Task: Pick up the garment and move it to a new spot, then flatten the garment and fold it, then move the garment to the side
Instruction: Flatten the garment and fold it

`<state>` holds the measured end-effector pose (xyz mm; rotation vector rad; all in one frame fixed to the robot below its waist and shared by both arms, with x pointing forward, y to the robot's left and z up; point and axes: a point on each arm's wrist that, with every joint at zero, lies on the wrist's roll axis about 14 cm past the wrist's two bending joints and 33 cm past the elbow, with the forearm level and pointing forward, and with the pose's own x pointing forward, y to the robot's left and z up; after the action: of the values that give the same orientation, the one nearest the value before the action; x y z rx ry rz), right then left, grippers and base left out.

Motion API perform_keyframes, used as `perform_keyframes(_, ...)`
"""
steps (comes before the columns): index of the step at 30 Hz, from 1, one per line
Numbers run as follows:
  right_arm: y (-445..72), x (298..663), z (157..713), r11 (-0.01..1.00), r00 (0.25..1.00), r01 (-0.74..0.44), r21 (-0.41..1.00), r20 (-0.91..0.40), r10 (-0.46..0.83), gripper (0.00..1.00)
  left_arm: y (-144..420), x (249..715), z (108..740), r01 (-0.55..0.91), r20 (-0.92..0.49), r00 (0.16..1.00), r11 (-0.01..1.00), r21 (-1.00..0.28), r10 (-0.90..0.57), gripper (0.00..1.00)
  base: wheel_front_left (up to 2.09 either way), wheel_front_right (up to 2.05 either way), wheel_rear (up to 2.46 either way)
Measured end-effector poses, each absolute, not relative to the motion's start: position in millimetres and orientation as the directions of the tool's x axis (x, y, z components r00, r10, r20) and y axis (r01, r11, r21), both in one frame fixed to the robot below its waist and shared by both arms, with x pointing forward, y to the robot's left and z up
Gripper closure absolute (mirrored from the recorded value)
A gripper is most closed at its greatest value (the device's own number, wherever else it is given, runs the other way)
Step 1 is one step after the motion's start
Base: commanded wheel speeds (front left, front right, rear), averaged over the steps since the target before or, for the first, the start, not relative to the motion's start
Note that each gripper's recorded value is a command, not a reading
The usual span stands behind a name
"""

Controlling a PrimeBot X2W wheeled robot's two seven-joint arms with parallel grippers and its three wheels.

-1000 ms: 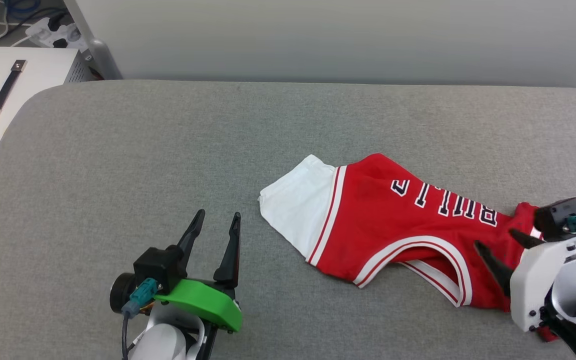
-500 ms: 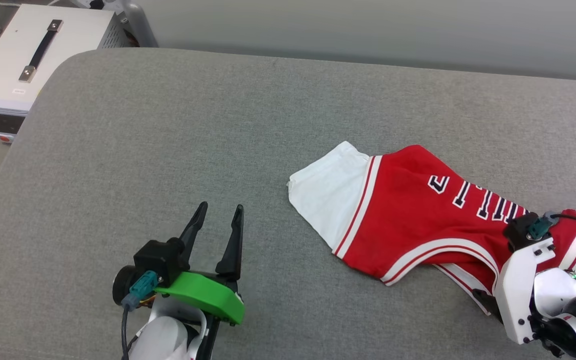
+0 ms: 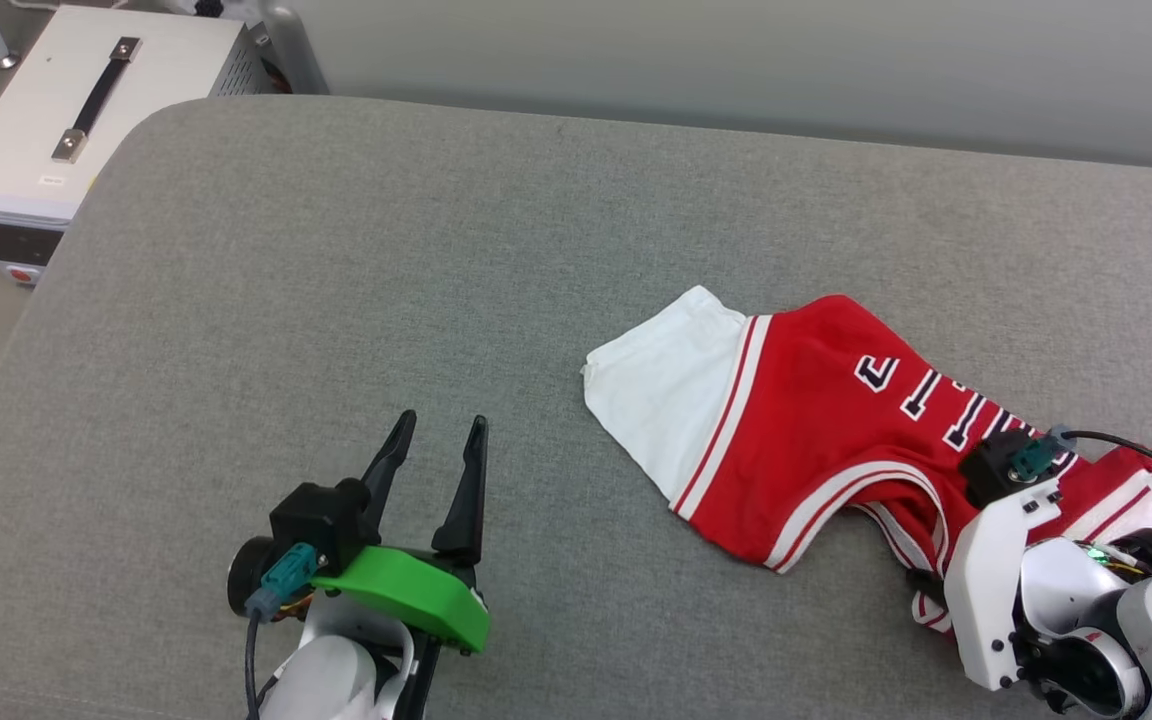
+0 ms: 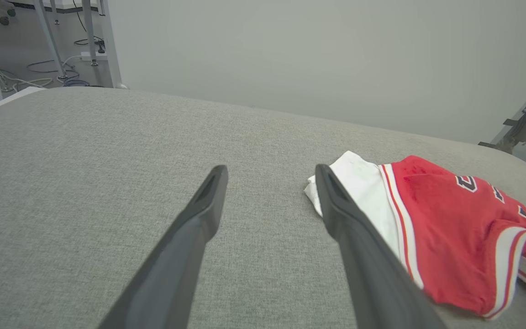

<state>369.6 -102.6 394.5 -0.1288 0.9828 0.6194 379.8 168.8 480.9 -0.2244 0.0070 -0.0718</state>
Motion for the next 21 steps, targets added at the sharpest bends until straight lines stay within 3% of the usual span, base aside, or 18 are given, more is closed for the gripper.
perform_keyframes(8,-80,356,434,0.777,0.431,-0.609,0.159,-0.756,0.492,1.00,164,376,495,0.094,0.042,0.995,0.971,-0.221,-0.087,0.00,0.00,0.00,0.00)
perform_keyframes(18,-66,307,396,0.749,0.289,-0.625,0.220,-0.826,0.484,1.00,165,372,497,0.091,0.047,0.995,0.971,-0.221,-0.083,0.00,0.00,0.00,0.00)
perform_keyframes(19,-66,307,394,0.749,0.284,-0.625,0.220,-0.829,0.481,0.71,165,372,496,0.089,0.046,0.996,0.971,-0.221,-0.081,0.00,0.00,0.00,0.00)
perform_keyframes(20,-66,307,392,0.748,0.285,-0.627,0.219,-0.829,0.481,0.00,166,372,496,0.087,0.045,0.996,0.971,-0.221,-0.079,0.00,0.00,0.00,0.00)
perform_keyframes(21,-65,307,392,0.747,0.287,-0.629,0.216,-0.828,0.482,0.00,166,371,496,0.086,0.045,0.996,0.972,-0.221,-0.078,0.00,0.00,0.00,0.00)
